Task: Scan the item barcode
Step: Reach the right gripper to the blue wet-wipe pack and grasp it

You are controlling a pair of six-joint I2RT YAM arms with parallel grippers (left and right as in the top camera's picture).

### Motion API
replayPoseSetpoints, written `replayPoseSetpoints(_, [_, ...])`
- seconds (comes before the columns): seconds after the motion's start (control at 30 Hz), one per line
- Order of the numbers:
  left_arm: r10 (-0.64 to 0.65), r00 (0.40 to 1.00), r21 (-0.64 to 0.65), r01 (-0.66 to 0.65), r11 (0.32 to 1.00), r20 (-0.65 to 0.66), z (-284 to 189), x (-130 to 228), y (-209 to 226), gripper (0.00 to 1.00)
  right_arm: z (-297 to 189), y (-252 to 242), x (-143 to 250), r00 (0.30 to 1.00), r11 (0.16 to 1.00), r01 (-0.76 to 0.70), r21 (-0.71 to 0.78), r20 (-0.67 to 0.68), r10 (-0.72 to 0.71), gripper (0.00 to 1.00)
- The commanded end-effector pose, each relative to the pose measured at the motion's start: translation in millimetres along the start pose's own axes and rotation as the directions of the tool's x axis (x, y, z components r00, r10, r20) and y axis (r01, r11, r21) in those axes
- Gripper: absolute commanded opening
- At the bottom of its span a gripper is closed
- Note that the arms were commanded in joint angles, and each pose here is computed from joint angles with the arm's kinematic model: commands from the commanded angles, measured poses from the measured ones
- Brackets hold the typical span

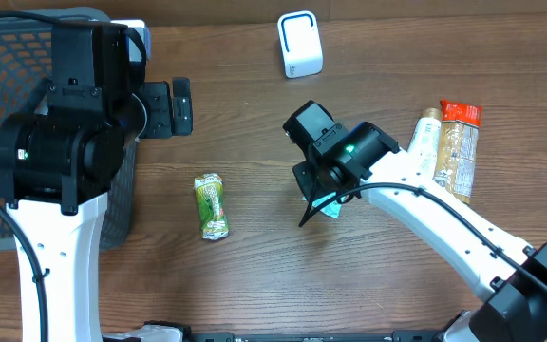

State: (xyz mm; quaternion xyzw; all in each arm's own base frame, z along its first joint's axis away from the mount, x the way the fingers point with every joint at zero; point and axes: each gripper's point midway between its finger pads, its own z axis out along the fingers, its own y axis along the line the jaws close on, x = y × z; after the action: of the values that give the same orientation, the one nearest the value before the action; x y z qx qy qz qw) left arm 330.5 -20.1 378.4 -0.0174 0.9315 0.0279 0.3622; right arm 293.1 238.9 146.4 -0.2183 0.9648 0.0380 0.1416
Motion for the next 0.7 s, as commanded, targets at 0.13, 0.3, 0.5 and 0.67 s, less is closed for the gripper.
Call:
replayPoseSetpoints(0.13, [0.013, 1.0, 0.002, -0.013, 1.0, 0.001, 0, -1, -2, 1.0, 5, -15, -7, 0.973, 0.972, -0.232, -0.046, -0.016, 0.231, 0.68])
replayPoseSetpoints(0.3, [0.013, 1.0, 0.002, -0.013, 1.0, 0.001, 0, -1, -2, 1.0, 12, -56, -21, 0.964, 0.956, -0.265, -0.124, -0.015, 0.265, 0.72])
replayPoseSetpoints(0.5, [0.013, 1.0, 0.002, -0.013, 1.0, 0.001, 0, -1, -2, 1.0, 45, -92, -41, 0.996, 0.974, 0.073, -0.214, 0.07, -0.059, 0.7])
replayPoseSetpoints(0.67, [0.013, 1.0, 0.002, -0.013, 1.0, 0.001, 0, -1, -2, 1.0, 81, -101, -42, 0.98, 0.938, 0.197, -0.285, 0.09, -0.178, 0.7])
